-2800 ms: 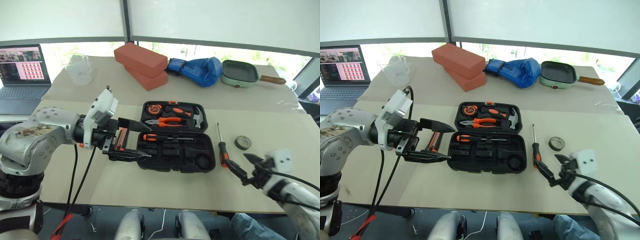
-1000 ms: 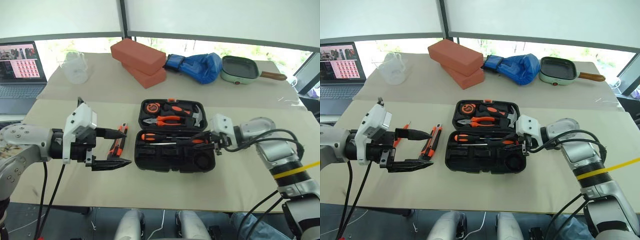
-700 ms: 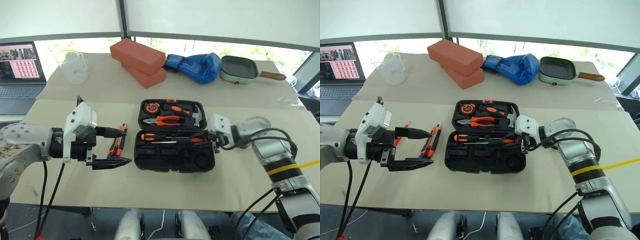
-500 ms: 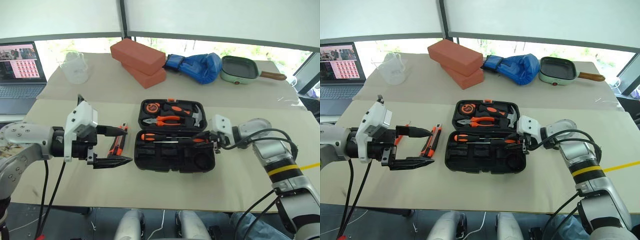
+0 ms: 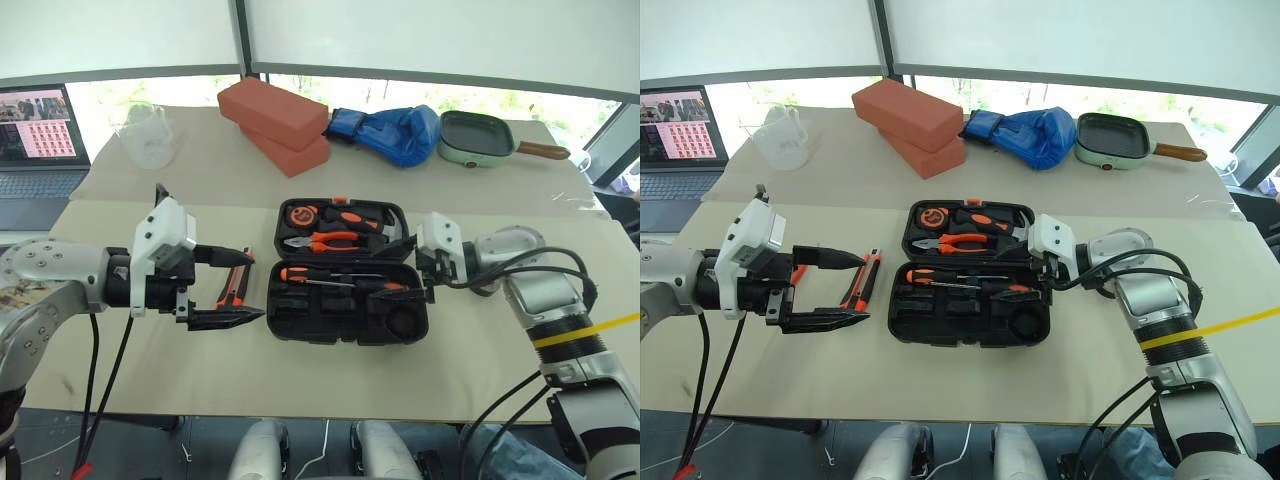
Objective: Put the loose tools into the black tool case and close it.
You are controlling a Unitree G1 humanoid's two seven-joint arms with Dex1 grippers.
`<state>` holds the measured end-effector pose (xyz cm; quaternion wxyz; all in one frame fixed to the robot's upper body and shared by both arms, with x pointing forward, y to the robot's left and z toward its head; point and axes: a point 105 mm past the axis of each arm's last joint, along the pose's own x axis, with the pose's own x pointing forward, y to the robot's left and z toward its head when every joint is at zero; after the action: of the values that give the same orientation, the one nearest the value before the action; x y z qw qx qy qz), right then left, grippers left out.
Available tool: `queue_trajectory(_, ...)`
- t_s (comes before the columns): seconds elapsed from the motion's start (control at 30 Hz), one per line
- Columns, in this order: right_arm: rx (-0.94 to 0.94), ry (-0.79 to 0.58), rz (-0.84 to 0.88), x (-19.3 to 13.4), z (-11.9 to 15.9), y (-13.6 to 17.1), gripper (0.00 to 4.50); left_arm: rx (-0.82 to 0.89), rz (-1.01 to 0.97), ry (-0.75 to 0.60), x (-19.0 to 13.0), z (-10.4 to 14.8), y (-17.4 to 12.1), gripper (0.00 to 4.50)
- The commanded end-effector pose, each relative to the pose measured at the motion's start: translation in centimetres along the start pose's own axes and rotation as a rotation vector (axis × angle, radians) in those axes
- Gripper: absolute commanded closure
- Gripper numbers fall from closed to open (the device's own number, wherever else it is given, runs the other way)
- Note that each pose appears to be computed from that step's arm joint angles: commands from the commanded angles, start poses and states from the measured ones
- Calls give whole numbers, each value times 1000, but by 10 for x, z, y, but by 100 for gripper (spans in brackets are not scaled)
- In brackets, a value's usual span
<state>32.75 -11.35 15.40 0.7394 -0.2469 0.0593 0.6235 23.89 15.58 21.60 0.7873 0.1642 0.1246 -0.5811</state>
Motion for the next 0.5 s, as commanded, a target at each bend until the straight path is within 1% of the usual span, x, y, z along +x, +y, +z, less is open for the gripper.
queue_trajectory(0.03,-7,-19,-13,4,2,2,187,49,1,-6,-1,7,0,0)
queue_trajectory(0.07,2,-20,-15,5,1,3,213,51,1,-5,-1,7,0,0)
queue_trajectory(0.1,10,-22,-17,7,0,3,253,52,1,-4,-1,7,0,0)
queue_trajectory(0.23,40,-22,-40,14,-7,-1,383,56,-1,2,0,6,0,0)
queue_trajectory(0.27,45,-21,-43,15,-9,-2,422,57,-3,3,0,5,0,0)
queue_trajectory(0.3,52,-20,-49,16,-11,-3,440,58,-4,3,1,5,0,0)
queue_trajectory(0.37,65,-16,-56,19,-14,-4,440,59,-6,4,1,5,0,0)
queue_trajectory(0.5,71,45,-59,25,-29,-3,440,61,-8,9,1,5,0,0)
